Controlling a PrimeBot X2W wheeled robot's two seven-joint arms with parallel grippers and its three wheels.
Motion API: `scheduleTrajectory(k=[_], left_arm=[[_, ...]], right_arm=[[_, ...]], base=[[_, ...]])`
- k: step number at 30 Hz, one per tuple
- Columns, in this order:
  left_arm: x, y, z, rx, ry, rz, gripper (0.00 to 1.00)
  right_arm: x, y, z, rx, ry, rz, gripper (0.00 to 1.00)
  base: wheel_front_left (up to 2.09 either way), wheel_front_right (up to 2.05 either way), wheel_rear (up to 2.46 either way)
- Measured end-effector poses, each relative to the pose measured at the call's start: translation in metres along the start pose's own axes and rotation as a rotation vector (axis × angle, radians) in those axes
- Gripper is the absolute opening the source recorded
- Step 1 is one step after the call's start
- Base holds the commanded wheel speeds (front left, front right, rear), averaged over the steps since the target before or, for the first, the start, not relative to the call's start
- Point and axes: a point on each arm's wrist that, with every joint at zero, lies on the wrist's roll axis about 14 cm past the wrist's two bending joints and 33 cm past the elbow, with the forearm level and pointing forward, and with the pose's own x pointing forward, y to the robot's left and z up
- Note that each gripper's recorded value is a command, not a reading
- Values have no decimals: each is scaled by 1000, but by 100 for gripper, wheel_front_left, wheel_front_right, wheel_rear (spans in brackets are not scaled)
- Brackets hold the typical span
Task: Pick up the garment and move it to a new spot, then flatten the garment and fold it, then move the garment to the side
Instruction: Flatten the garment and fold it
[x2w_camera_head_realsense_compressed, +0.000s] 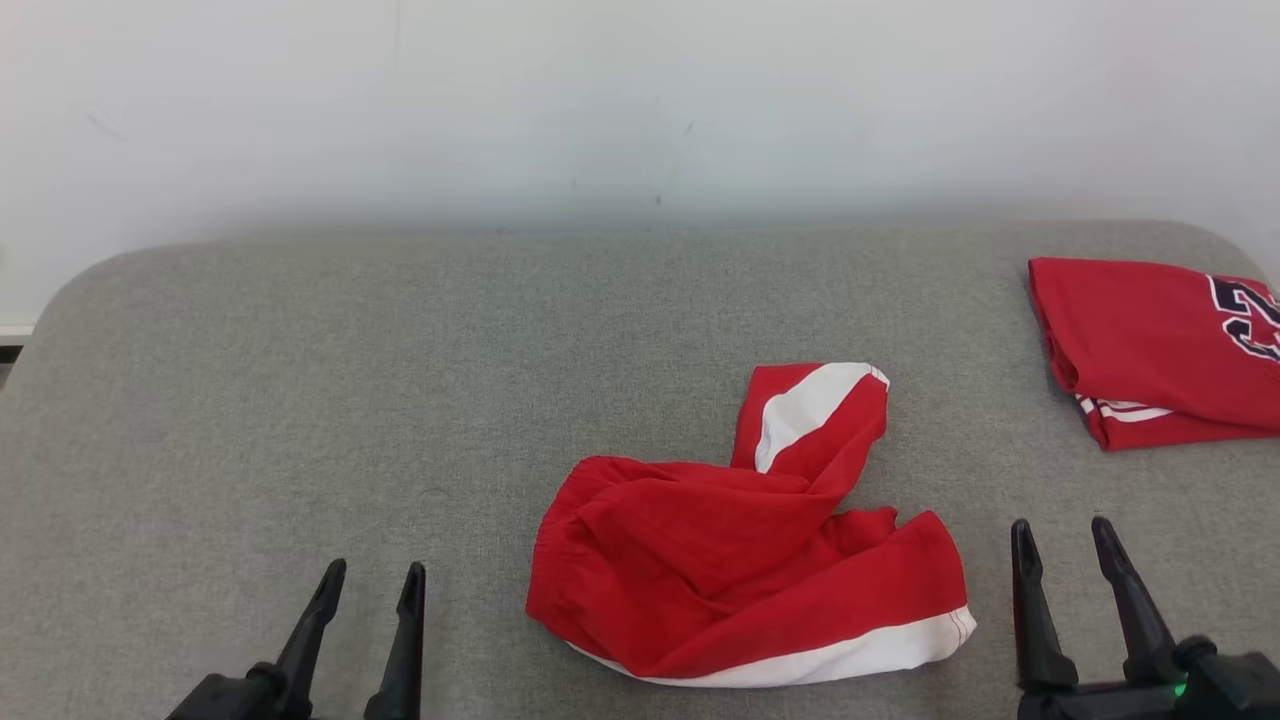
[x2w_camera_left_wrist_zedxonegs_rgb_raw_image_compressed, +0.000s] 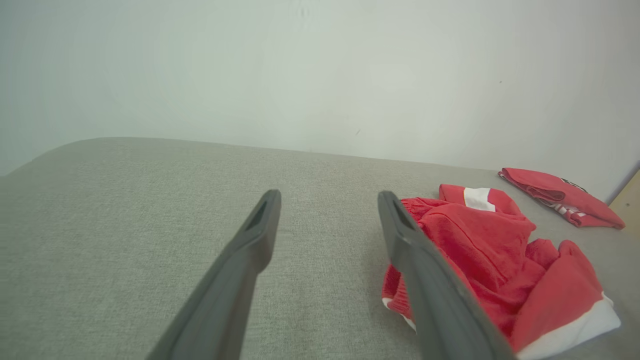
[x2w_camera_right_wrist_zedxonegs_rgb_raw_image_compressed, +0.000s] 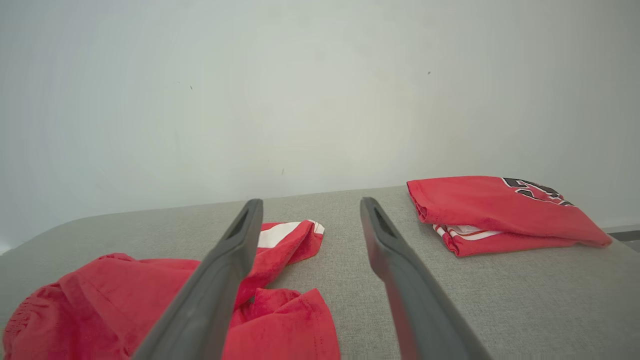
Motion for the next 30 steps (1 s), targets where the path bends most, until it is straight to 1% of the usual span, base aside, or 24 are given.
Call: scheduleTrajectory(k=[6, 12, 16, 18, 22, 30], left_arm=[[-7, 8, 3, 13, -7, 25, 100], [-10, 8, 0, 26, 5, 19, 100], [-7, -1, -5, 39, 26, -25, 100], [1, -12, -8, 50, 36, -76, 100], [14, -25, -13, 50, 53, -134, 100], [28, -50, -58, 49, 196, -250, 100]], right_arm=[[-16, 9, 3, -4, -6, 7, 100], [-19, 11, 2, 1, -1, 8, 100], [-19, 12, 0, 3, 3, 11, 100], [-18, 13, -2, 4, 8, 13, 100], [-17, 12, -4, 5, 13, 8, 100], [-14, 1, -8, 4, 26, -29, 100]], base=[[0, 0, 0], [0, 0, 0], [0, 0, 0], [0, 0, 0], [0, 0, 0], [0, 0, 0]])
